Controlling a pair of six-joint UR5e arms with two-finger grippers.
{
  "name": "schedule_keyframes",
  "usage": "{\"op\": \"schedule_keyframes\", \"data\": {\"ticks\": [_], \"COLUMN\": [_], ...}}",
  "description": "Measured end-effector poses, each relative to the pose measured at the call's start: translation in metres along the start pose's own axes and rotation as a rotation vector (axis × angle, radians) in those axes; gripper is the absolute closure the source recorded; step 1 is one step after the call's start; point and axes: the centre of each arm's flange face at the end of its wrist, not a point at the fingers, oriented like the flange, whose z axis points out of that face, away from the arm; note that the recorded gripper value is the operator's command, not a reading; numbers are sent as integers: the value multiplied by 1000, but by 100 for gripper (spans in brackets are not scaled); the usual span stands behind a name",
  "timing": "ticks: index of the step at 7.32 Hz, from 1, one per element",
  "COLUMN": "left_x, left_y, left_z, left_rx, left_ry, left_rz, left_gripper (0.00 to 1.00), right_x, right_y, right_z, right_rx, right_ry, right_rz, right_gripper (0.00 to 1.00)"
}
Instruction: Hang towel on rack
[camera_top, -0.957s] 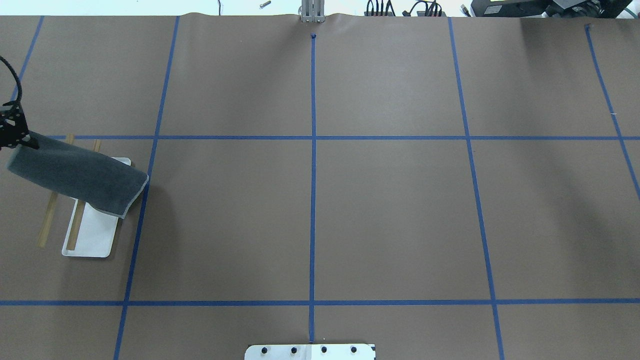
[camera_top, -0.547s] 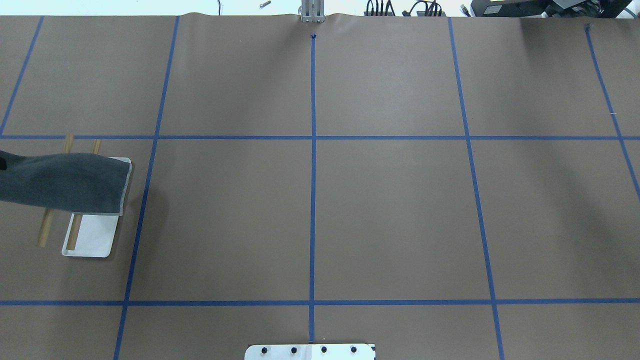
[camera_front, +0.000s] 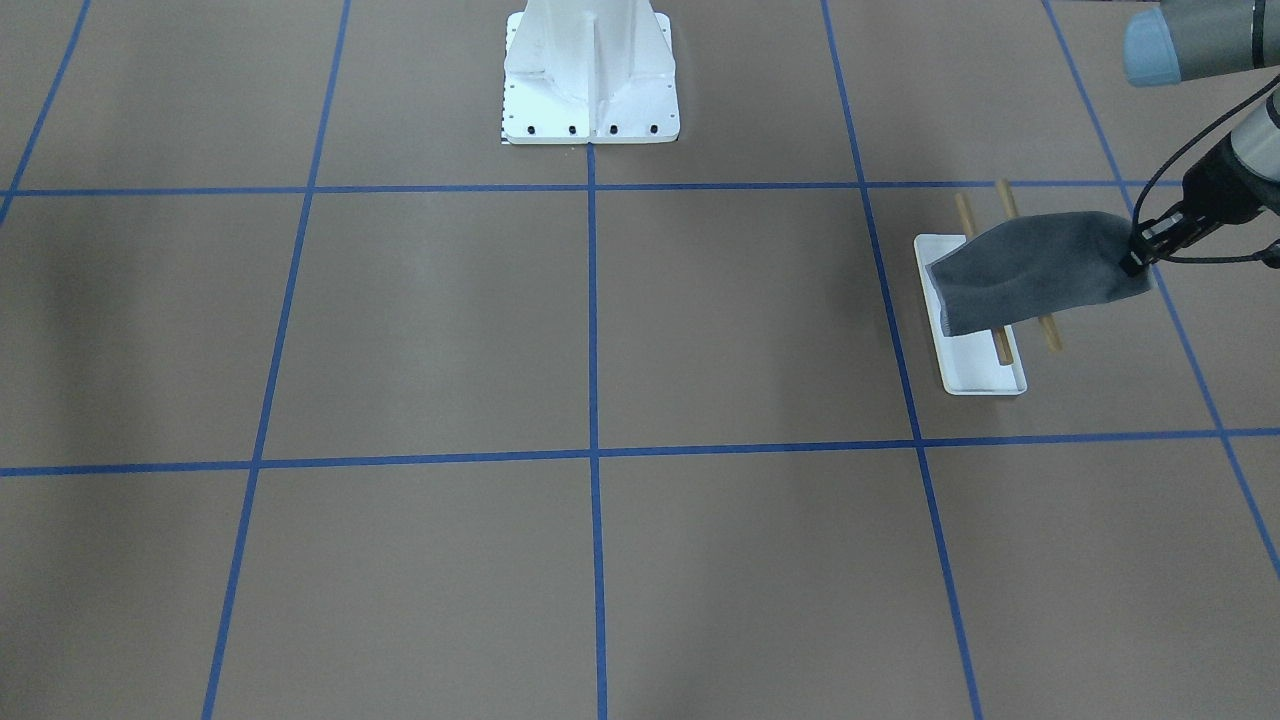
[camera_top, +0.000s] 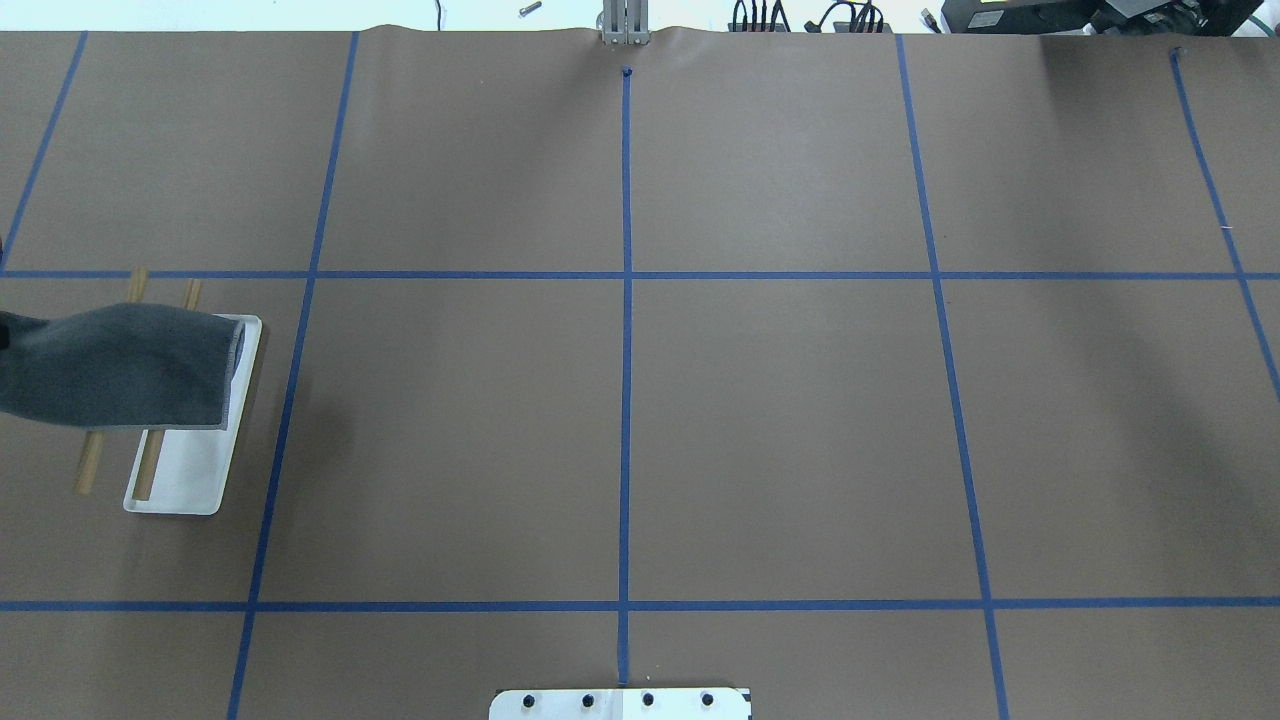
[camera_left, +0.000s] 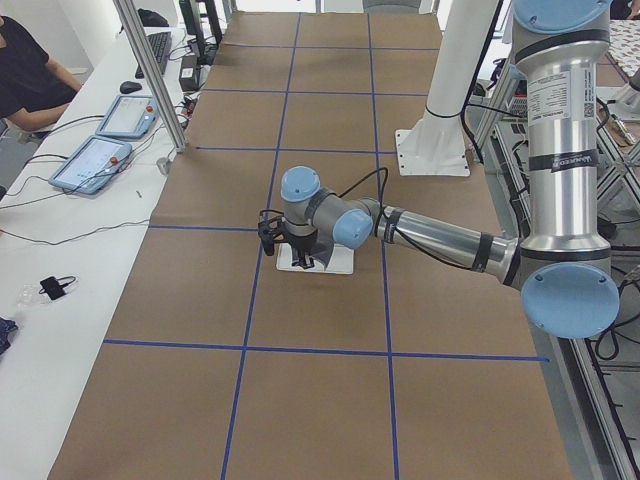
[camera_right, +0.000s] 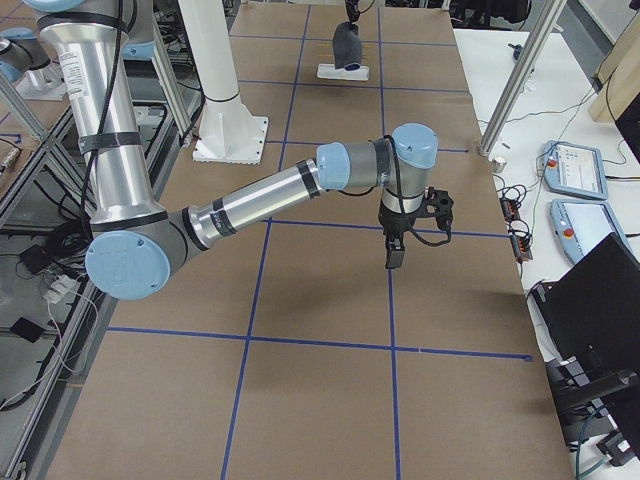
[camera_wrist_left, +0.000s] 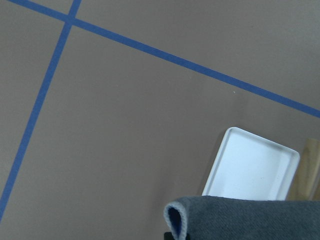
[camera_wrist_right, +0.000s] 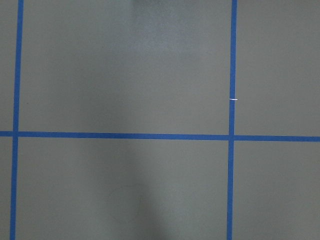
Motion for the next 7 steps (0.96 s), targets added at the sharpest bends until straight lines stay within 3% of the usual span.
{"op": "schedule_keyframes", "data": {"ticks": [4, 7], "left_x": [21, -16], "left_y": [-31, -65], "left_z": [12, -7], "left_rx": [24, 93], "left_ry": [-6, -64], "left_rz": [15, 157], "left_gripper": [2, 2], "right_x": [8, 32], "right_y": [6, 13], "right_z": [3, 21], "right_rx": [-12, -73], "right_ry": [-23, -31], "right_rz": [20, 53], "right_gripper": [0, 0]}}
